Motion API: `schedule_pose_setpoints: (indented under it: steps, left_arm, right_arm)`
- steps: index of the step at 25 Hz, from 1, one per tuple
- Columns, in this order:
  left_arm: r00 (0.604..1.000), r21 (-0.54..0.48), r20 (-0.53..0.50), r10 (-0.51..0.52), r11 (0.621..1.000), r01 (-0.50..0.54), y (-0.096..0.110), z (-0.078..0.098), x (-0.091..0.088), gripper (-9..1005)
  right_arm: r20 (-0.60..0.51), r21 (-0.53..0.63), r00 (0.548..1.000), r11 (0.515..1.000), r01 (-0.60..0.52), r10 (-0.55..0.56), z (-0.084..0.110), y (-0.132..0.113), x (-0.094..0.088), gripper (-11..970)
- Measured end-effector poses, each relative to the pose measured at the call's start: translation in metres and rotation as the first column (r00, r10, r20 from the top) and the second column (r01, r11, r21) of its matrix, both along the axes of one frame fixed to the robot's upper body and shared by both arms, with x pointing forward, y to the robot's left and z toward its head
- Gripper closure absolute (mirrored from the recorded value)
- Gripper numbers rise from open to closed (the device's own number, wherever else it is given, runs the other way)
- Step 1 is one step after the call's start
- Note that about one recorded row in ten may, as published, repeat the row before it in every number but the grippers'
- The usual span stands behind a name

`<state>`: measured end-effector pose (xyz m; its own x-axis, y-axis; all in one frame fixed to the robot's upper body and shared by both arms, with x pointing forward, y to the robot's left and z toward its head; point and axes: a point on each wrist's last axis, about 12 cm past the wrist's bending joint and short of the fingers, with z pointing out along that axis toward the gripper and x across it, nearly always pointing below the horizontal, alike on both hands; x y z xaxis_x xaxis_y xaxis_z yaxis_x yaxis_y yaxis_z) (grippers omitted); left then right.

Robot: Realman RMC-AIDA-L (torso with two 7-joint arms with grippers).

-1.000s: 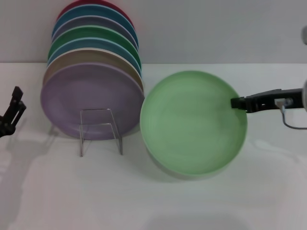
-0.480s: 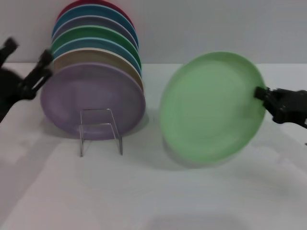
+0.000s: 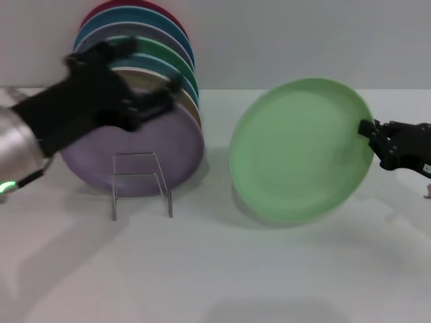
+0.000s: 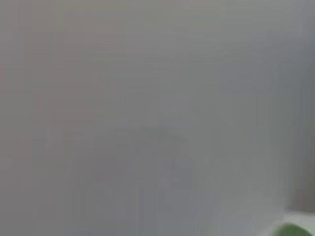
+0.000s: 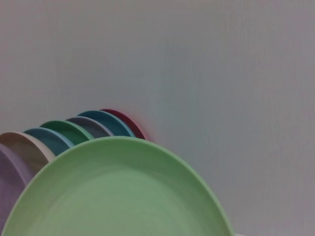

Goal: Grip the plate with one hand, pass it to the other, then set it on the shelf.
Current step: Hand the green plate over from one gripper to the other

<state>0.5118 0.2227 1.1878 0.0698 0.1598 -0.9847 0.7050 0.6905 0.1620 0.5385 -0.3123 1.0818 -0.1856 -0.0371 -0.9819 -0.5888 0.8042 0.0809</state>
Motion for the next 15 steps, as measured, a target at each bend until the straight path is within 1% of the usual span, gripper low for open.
schedule_pose_setpoints:
  steps: [1,3,4,5,7,8,9,10,12,13,14,15]
  left_arm:
    - [1.000,0.042,-0.021,-0.012,0.999,0.013,-0.010,0.006,-0.002,257]
    - [0.999,0.087,-0.041,-0.016,0.996,0.019,-0.020,0.010,-0.004,258]
    - [0.998,0.160,-0.060,-0.011,0.987,0.020,-0.036,0.014,-0.007,259]
    - [0.998,0.160,-0.060,-0.011,0.987,0.020,-0.036,0.014,-0.007,259]
    - [0.998,0.229,-0.069,-0.010,0.973,0.025,-0.052,0.017,-0.011,260]
    - [0.997,0.279,-0.072,-0.013,0.960,0.033,-0.066,0.019,-0.014,261]
    - [0.997,0.296,-0.072,-0.014,0.954,0.035,-0.072,0.020,-0.014,261]
    - [0.997,0.296,-0.072,-0.014,0.954,0.035,-0.072,0.020,-0.014,262]
    - [0.998,0.328,-0.060,-0.012,0.944,0.031,-0.083,0.023,-0.013,263]
    - [0.998,0.337,-0.057,-0.011,0.941,0.030,-0.088,0.024,-0.012,263]
    - [0.998,0.348,-0.064,0.001,0.937,0.021,-0.091,0.025,-0.006,264]
    - [0.998,0.348,-0.064,0.001,0.937,0.021,-0.091,0.025,-0.006,264]
  right_arm:
    - [0.003,-0.001,1.000,1.000,-0.004,0.004,0.001,0.001,0.002,937]
    - [0.011,-0.005,1.000,1.000,-0.013,0.013,0.004,0.003,0.006,937]
    - [0.024,-0.015,0.999,0.999,-0.030,0.031,0.006,0.006,0.008,937]
    - [0.024,-0.015,0.999,0.999,-0.030,0.031,0.006,0.006,0.008,937]
    - [0.039,-0.031,0.998,0.998,-0.049,0.050,0.007,0.009,0.009,937]
    - [0.046,-0.041,0.997,0.997,-0.058,0.060,0.007,0.011,0.009,936]
    - [0.050,-0.052,0.996,0.996,-0.066,0.068,0.006,0.012,0.009,936]
    - [0.050,-0.052,0.996,0.996,-0.066,0.068,0.006,0.012,0.009,936]
    - [0.050,-0.066,0.996,0.995,-0.075,0.079,0.005,0.012,0.008,936]
    - [0.050,-0.071,0.995,0.994,-0.080,0.084,0.004,0.012,0.007,936]
    - [0.050,-0.076,0.994,0.993,-0.091,0.095,0.001,0.013,0.004,936]
    - [0.050,-0.076,0.994,0.993,-0.091,0.095,0.001,0.013,0.004,936]
